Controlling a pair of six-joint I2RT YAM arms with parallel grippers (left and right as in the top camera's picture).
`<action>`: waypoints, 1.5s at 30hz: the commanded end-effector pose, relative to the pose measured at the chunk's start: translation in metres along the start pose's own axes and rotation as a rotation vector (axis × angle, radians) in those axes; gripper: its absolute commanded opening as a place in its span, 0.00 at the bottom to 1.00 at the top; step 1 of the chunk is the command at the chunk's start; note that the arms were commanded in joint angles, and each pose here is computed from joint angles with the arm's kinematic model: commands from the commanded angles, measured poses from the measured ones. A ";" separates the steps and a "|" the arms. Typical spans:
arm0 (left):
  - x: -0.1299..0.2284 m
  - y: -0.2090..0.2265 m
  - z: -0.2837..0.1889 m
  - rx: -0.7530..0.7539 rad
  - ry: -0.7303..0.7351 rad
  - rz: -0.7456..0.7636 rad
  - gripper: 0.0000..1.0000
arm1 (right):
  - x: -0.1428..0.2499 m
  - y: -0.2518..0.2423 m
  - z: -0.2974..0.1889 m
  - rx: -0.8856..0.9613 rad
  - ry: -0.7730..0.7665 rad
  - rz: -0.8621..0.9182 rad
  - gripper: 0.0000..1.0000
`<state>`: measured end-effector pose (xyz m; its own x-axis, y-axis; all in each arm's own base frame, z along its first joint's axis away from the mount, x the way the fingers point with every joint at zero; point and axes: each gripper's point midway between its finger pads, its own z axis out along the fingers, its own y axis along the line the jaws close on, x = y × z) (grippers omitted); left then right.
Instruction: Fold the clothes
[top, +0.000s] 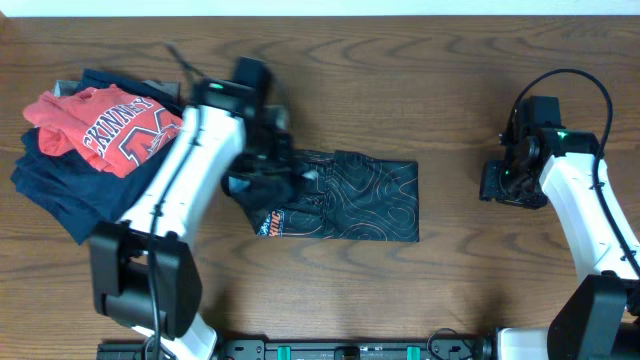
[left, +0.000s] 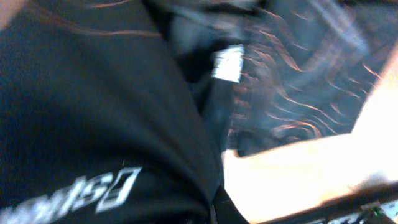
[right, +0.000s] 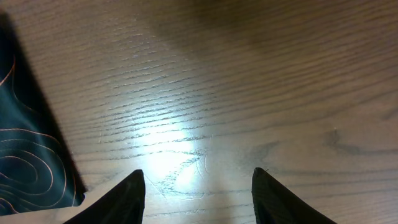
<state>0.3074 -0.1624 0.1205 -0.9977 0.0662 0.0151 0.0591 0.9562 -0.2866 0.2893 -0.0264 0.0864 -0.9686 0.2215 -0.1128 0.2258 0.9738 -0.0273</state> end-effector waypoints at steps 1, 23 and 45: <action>0.011 -0.047 0.009 0.035 0.002 0.030 0.06 | -0.002 -0.001 -0.003 0.002 -0.006 -0.014 0.54; 0.011 -0.180 0.032 0.209 -0.195 0.262 0.11 | 0.003 0.008 -0.003 -0.038 0.014 -0.025 0.54; -0.035 0.042 -0.006 -0.128 -0.141 -0.284 0.11 | 0.076 0.164 -0.009 -0.323 0.027 -0.813 0.68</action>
<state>0.3381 -0.1426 0.1130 -0.9801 -0.1884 -0.0620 -0.1749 0.9683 -0.1782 0.2610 0.1454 0.0929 -0.8728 -0.4557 -0.1748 -0.4879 0.8251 0.2849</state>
